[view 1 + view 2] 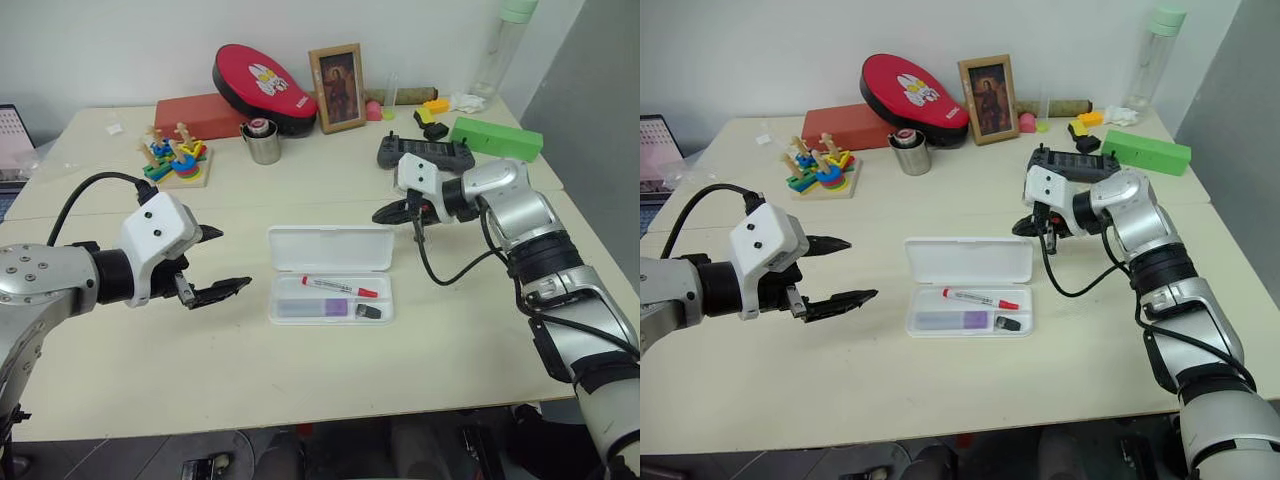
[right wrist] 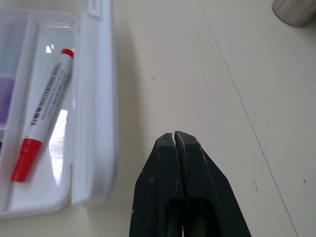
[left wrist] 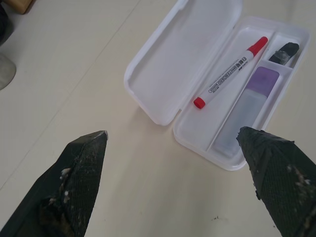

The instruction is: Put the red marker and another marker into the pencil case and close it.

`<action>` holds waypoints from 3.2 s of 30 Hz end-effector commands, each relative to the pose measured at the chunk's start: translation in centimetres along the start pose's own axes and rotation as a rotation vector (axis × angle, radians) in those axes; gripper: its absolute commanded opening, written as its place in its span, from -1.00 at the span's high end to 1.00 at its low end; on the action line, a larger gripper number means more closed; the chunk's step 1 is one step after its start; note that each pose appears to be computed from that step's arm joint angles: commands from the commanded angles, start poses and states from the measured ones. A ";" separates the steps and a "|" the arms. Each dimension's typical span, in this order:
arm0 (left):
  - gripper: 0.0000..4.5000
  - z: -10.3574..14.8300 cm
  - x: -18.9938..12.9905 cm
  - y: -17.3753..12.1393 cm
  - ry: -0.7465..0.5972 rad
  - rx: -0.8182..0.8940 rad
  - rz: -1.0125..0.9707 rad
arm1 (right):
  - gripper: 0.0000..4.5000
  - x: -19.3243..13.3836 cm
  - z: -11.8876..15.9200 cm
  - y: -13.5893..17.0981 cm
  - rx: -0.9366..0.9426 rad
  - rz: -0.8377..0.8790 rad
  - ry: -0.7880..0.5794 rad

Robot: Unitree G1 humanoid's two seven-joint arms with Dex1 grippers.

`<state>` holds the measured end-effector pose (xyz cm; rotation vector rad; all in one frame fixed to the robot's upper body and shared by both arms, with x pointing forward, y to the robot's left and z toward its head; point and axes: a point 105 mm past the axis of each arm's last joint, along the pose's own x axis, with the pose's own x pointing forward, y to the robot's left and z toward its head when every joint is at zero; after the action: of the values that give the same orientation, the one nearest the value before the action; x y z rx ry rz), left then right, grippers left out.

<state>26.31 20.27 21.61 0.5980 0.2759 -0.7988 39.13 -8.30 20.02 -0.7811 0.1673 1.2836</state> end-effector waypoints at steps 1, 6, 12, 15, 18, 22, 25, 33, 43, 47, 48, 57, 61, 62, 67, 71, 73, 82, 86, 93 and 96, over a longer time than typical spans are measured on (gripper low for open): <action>-1.00 0.7 -0.6 0.7 -0.013 0.044 0.034 | 0.99 0.5 1.1 1.5 -0.049 0.066 -0.024; -1.00 0.7 -0.6 0.8 -0.007 0.049 0.025 | 0.99 1.5 1.0 3.8 -0.054 0.145 -0.031; -1.00 0.7 -0.7 0.9 -0.005 0.048 0.028 | 0.99 2.0 1.5 5.1 -0.067 0.179 -0.039; -1.00 0.7 -0.7 0.9 -0.001 0.049 0.027 | 0.99 2.1 2.1 6.1 -0.111 0.208 -0.041; -1.00 0.7 -0.7 0.9 -0.003 0.048 0.030 | 0.99 2.2 2.8 7.0 -0.160 0.226 -0.043; -1.00 0.6 -0.6 0.8 -0.001 0.046 0.027 | 0.99 2.0 4.4 7.0 -0.202 0.217 -0.072; -1.00 0.5 -0.6 0.7 -0.001 0.045 0.028 | 0.99 1.8 5.3 6.9 -0.220 0.210 -0.088; -1.00 0.5 -0.3 0.4 -0.009 0.035 0.016 | 0.99 2.0 6.0 8.5 -0.231 0.261 -0.106; -1.00 -0.6 -1.1 -3.2 0.065 0.052 -0.184 | 0.99 3.2 5.3 10.7 -0.209 0.324 -0.102; -1.00 -0.6 -1.1 -3.3 0.072 0.077 -0.203 | 0.99 3.7 5.1 11.1 -0.203 0.340 -0.100; -1.00 -0.6 -1.0 -3.3 0.071 0.082 -0.205 | 0.99 3.8 5.1 11.2 -0.202 0.345 -0.100; -1.00 -0.3 -0.7 -3.5 0.060 0.089 -0.215 | 0.99 6.0 2.1 11.9 -0.152 0.347 -0.021; -1.00 -0.1 -0.6 -3.5 0.055 0.093 -0.214 | 0.99 7.1 0.6 11.6 -0.123 0.322 0.020; -1.00 -0.1 -0.6 -3.5 0.055 0.093 -0.212 | 0.99 7.3 0.4 11.7 -0.116 0.323 0.024; -1.00 -0.1 -0.6 -3.4 0.055 0.090 -0.209 | 0.99 7.7 -0.3 11.9 -0.112 0.325 0.037; -1.00 -0.2 -0.5 -3.5 0.051 0.078 -0.202 | 0.99 7.0 1.0 11.7 -0.085 0.324 -0.018; -1.00 -0.4 -0.5 -3.4 0.044 0.059 -0.191 | 0.99 6.2 2.2 11.2 -0.070 0.312 -0.057; -1.00 -3.5 0.2 -2.0 -0.022 -0.129 0.037 | 0.99 0.1 4.6 7.5 0.125 0.083 -0.210; -1.00 -5.1 0.7 -1.7 -0.029 -0.185 0.154 | 0.99 -2.2 2.7 7.2 0.241 -0.028 -0.194; -1.00 -7.0 1.2 -1.0 -0.059 -0.287 0.293 | 0.99 -3.8 -1.3 8.0 0.413 -0.219 -0.145; -1.00 -7.4 1.3 -0.8 -0.061 -0.297 0.314 | 0.99 -4.0 -1.9 8.7 0.437 -0.236 -0.132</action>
<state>26.34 23.36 14.05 0.2991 0.2724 -0.4780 30.93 -12.10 15.30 -0.3058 0.3043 1.0308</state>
